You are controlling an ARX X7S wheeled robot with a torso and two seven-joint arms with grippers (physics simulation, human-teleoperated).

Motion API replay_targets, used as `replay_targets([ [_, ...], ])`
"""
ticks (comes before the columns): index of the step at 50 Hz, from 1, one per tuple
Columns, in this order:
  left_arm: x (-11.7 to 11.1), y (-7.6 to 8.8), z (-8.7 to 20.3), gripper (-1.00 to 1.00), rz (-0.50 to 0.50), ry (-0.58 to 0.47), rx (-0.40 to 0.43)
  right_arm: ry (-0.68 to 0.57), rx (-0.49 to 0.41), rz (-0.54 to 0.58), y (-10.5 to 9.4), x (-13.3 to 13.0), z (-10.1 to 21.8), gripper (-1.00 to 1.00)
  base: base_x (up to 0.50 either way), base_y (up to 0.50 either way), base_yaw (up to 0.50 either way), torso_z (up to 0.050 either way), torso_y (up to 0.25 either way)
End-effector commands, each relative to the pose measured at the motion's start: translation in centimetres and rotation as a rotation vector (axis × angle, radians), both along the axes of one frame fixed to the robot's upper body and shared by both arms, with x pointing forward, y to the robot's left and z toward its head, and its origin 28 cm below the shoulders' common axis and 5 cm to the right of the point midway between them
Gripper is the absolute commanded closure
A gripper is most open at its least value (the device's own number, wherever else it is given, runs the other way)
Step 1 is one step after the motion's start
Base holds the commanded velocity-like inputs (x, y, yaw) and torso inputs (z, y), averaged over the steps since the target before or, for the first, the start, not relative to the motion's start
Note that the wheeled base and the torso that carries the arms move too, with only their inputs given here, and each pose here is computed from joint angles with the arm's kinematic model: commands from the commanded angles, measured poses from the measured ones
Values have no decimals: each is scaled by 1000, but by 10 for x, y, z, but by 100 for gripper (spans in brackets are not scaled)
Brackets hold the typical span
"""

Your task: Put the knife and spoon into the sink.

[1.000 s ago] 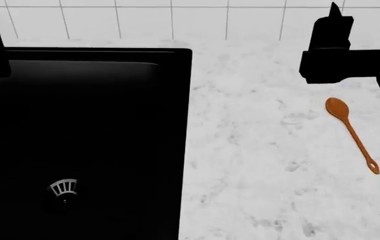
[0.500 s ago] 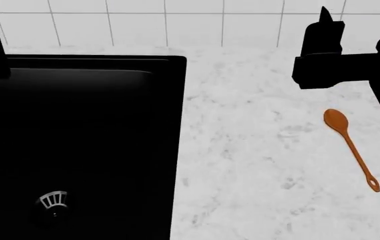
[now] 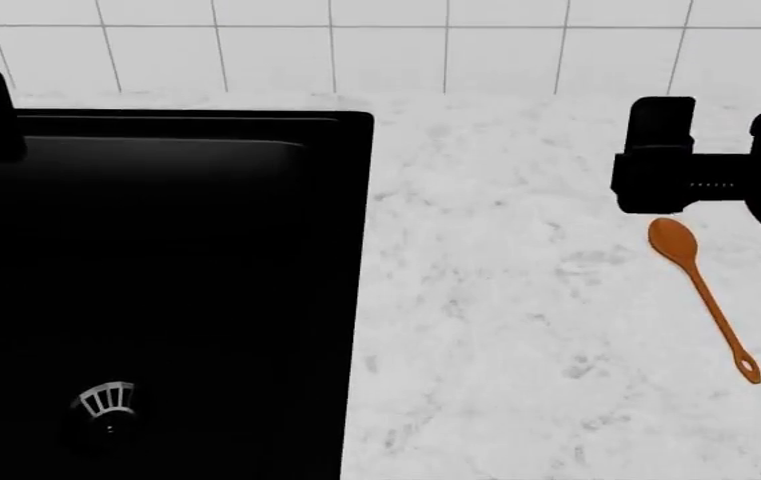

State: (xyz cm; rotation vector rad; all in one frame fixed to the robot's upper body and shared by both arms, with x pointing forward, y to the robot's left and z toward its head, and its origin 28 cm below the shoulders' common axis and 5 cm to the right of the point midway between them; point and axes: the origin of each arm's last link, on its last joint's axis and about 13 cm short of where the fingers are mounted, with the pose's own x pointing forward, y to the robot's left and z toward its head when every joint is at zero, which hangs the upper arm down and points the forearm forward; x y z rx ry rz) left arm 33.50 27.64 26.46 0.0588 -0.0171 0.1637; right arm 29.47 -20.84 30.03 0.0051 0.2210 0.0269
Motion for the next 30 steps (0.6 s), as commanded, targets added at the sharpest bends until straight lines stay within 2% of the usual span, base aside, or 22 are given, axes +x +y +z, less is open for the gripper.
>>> replay_targets([
  [1,0,-1,-3,-100,-10,10,-6,113,7,-54,-14,6,-15,-100,0,0,0,0,0],
  [13,0,-1,-7,-100,-15,19,-14,162,-6,-111,-31,10,-35,-100,0,0,0,0,0],
  [30,5,-5,-11,-100,-23,35,-24,227,0,-159,-31,29,-74,-100,0,0,0,0,0],
])
